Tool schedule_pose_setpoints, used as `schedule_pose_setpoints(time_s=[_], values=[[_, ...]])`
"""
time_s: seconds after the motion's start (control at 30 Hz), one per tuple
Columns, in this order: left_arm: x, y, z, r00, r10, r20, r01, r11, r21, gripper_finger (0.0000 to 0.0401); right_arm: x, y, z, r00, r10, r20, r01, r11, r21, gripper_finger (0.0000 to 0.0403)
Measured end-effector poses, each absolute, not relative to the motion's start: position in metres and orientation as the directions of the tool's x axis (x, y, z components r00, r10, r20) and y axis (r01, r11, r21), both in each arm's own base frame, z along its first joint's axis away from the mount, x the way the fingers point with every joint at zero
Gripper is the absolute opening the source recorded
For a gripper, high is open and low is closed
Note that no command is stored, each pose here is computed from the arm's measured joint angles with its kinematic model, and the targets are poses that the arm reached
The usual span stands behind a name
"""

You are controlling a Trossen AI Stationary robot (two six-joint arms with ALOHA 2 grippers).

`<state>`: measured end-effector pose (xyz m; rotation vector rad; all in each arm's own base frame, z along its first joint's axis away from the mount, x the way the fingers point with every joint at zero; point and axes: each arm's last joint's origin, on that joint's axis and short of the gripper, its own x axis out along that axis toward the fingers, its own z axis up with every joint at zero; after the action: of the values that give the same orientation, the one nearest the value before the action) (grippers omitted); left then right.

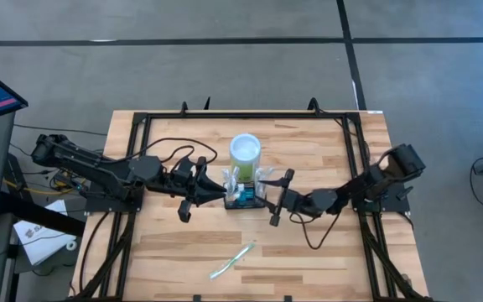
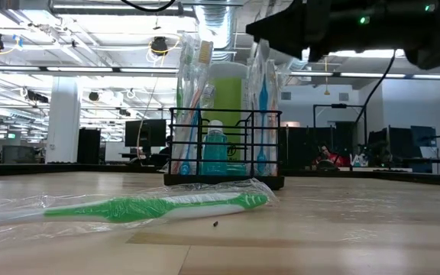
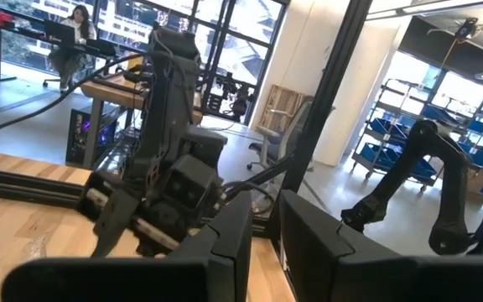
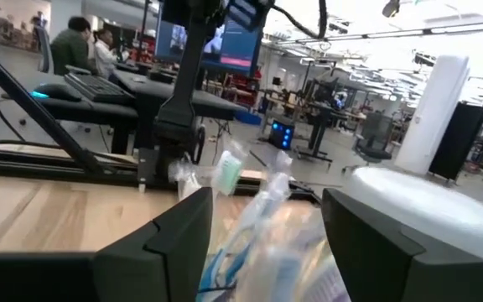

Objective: Pick & Place toothbrushing station
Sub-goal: Put the blue toothbrush into the wire organizer, then put the green toothbrush into the wire organizer

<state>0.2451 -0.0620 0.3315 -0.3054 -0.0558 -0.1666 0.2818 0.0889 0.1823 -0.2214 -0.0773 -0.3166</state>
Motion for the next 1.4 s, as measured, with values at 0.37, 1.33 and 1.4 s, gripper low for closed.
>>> schedule_pose_setpoints(time_s=[0.37,1.33,1.4], values=[[0.245,-0.062,0.330,0.985,-0.155,0.072,0.169,0.943,-0.288,0.0061,0.268,0.089,0.214,0.945,-0.293,0.146,0.319,0.926,-0.201,0.0214],[0.260,-0.116,0.257,0.931,-0.275,-0.241,0.161,0.899,-0.408,0.0061,0.279,0.131,0.256,0.954,0.122,-0.274,-0.178,0.965,-0.192,0.0212],[0.259,-0.118,0.258,0.933,-0.273,-0.236,0.160,0.899,-0.408,0.0061,0.276,0.135,0.253,0.938,0.147,-0.315,-0.212,0.960,-0.183,0.0206]])
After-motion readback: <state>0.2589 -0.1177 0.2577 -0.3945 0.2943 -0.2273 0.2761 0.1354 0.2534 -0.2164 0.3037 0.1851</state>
